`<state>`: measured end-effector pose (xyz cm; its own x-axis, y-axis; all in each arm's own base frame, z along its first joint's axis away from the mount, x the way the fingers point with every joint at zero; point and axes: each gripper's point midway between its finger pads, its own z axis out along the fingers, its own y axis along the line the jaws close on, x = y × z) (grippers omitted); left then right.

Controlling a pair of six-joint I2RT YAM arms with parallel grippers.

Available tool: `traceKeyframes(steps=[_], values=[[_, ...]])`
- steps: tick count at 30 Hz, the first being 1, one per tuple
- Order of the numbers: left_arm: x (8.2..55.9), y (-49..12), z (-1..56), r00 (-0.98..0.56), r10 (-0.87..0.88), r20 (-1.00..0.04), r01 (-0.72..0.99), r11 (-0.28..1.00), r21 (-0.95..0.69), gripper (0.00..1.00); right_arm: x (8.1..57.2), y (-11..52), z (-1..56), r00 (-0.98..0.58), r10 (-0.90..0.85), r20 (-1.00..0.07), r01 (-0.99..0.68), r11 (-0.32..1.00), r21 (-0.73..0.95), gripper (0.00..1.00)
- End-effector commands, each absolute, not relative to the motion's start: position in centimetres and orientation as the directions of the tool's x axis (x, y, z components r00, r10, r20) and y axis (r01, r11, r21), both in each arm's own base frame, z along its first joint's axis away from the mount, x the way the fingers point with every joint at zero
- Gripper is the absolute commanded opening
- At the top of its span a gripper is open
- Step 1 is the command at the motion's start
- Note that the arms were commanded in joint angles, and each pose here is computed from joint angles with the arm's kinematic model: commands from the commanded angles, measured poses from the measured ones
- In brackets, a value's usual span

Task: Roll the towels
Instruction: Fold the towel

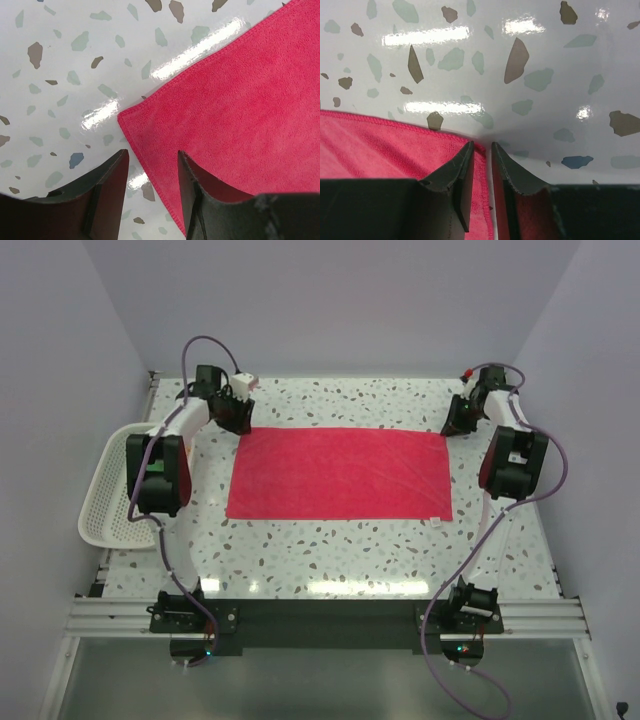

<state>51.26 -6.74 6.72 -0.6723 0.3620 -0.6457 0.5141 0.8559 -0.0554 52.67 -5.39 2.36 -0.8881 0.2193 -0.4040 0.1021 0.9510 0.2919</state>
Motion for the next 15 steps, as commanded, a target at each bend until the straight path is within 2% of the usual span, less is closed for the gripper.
traceKeyframes(steps=[1, 4, 7, 11, 15], values=[[52.2, -6.6, 7.7, -0.664, 0.345, -0.663, 0.504, 0.862, -0.056, 0.49, 52.6, -4.3, 2.5, -0.896, 0.226, -0.381, 0.09, 0.935, 0.343, 0.25], [52.2, -6.5, 7.7, -0.664, 0.346, -0.663, 0.502, 0.863, -0.052, 0.49, 52.2, -4.3, 2.1, -0.903, 0.225, -0.366, 0.093, 0.934, 0.344, 0.23], [52.3, -6.3, 7.5, -0.666, 0.347, -0.66, 0.495, 0.868, -0.044, 0.49, 52.0, -4.2, 2.2, -0.902, 0.224, -0.369, 0.088, 0.932, 0.351, 0.17], [53.0, -6.1, 7.3, -0.672, 0.335, -0.661, 0.483, 0.874, -0.048, 0.49, 52.0, -4.0, 2.4, -0.902, 0.213, -0.374, 0.073, 0.933, 0.353, 0.0], [53.9, -5.9, 6.4, -0.675, 0.333, -0.659, 0.481, 0.875, -0.051, 0.44, 52.0, -4.1, 2.6, -0.902, 0.204, -0.381, 0.065, 0.936, 0.347, 0.0]])
